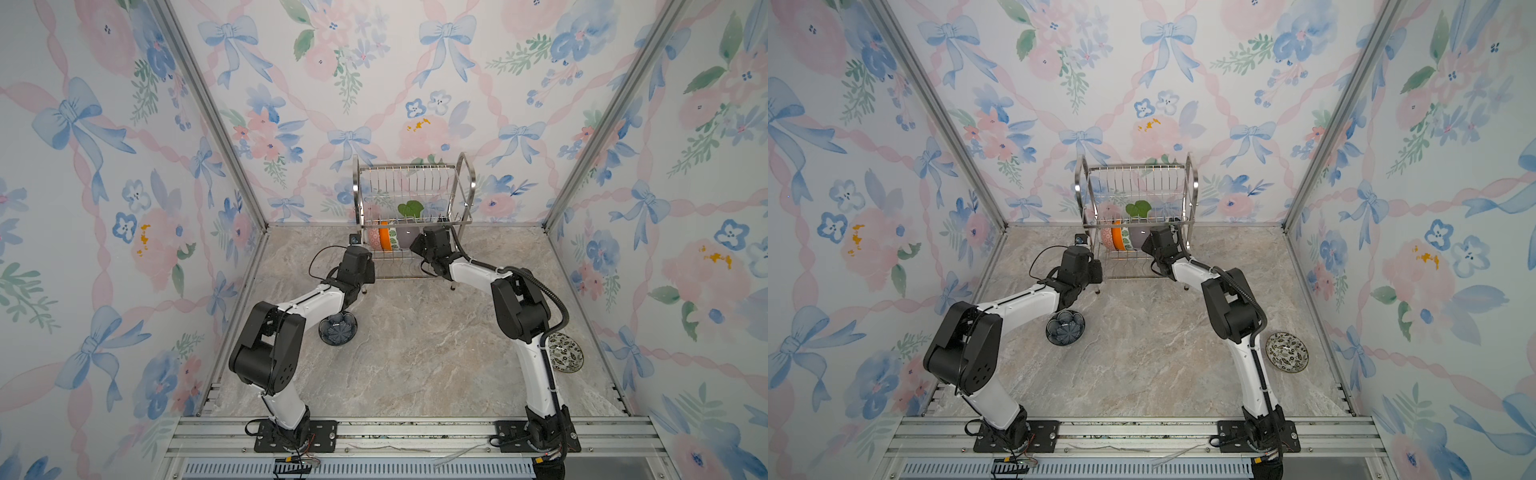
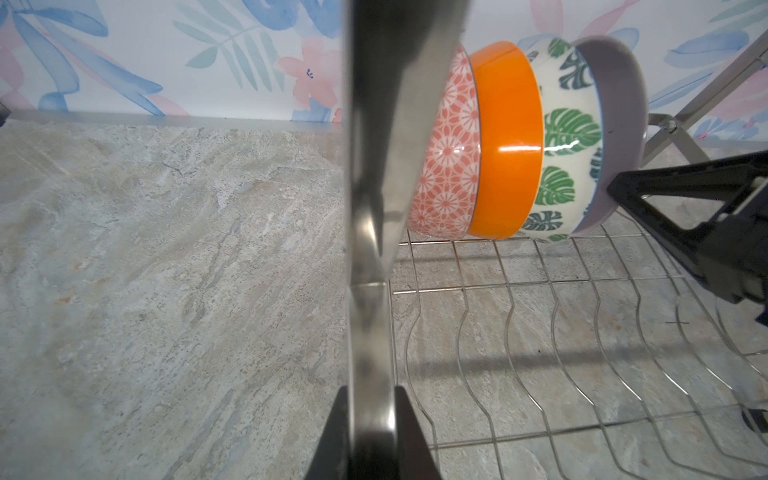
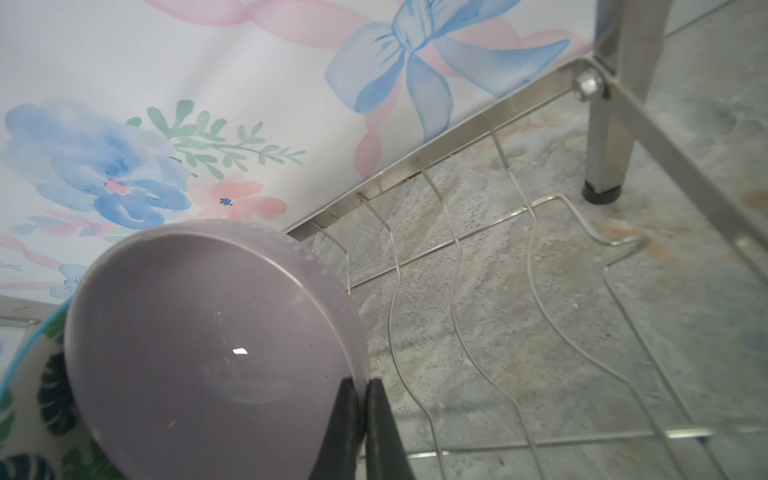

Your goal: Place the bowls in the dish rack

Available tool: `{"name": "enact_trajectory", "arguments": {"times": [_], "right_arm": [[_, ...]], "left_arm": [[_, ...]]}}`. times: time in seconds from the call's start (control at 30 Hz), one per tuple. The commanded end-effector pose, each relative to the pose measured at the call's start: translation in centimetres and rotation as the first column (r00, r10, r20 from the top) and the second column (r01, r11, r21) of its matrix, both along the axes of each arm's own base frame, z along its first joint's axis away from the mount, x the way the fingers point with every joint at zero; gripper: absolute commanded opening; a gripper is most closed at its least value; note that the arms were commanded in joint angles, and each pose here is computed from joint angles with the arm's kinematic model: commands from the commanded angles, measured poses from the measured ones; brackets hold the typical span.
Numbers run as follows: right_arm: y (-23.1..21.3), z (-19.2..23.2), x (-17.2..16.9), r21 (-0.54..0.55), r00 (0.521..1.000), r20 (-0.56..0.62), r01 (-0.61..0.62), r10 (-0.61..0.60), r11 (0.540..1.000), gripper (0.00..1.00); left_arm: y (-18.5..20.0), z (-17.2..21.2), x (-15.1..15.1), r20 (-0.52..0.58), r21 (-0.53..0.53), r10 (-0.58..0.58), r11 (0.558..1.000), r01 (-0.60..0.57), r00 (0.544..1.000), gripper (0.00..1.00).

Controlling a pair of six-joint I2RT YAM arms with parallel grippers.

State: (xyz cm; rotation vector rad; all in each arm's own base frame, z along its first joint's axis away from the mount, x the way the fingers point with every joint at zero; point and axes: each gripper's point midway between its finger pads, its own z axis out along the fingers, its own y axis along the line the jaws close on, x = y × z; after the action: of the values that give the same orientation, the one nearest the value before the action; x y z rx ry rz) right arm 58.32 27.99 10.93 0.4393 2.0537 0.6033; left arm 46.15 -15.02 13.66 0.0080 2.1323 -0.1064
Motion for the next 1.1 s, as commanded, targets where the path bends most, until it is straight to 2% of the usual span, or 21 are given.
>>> {"name": "enact_trajectory", "arguments": {"times": [0.0, 0.27, 0.47, 0.77, 1.07], "right_arm": [[-0.4, 2.0, -1.1, 0.009, 0.999, 0.029, 0.036, -0.036, 0.999, 0.02], [-2.8, 4.2, -3.0, -0.047, 0.983, 0.081, 0.167, -0.163, 0.985, 0.00], [-3.0, 6.0, -4.4, -0.048, 0.980, 0.108, 0.174, -0.168, 0.984, 0.00], [-3.1, 7.5, -8.4, -0.047, 0.981, 0.127, 0.157, -0.150, 0.987, 0.00], [-3.2, 8.2, -12.8, -0.086, 0.990, 0.124, 0.076, -0.065, 0.993, 0.00]], "left_arm": [[-0.5, -1.8, -1.6, -0.079, 0.084, -0.070, 0.993, 0.077, 0.994, 0.00], [-0.7, -1.7, -1.6, -0.076, 0.078, -0.073, 0.994, 0.079, 0.994, 0.00], [-0.8, -1.7, -1.6, -0.076, 0.072, -0.075, 0.994, 0.081, 0.994, 0.01], [-1.1, -1.3, -1.6, -0.075, 0.050, -0.078, 0.995, 0.082, 0.994, 0.07], [-1.3, -0.3, -1.7, -0.059, 0.035, -0.082, 0.996, 0.084, 0.995, 0.25]]}}
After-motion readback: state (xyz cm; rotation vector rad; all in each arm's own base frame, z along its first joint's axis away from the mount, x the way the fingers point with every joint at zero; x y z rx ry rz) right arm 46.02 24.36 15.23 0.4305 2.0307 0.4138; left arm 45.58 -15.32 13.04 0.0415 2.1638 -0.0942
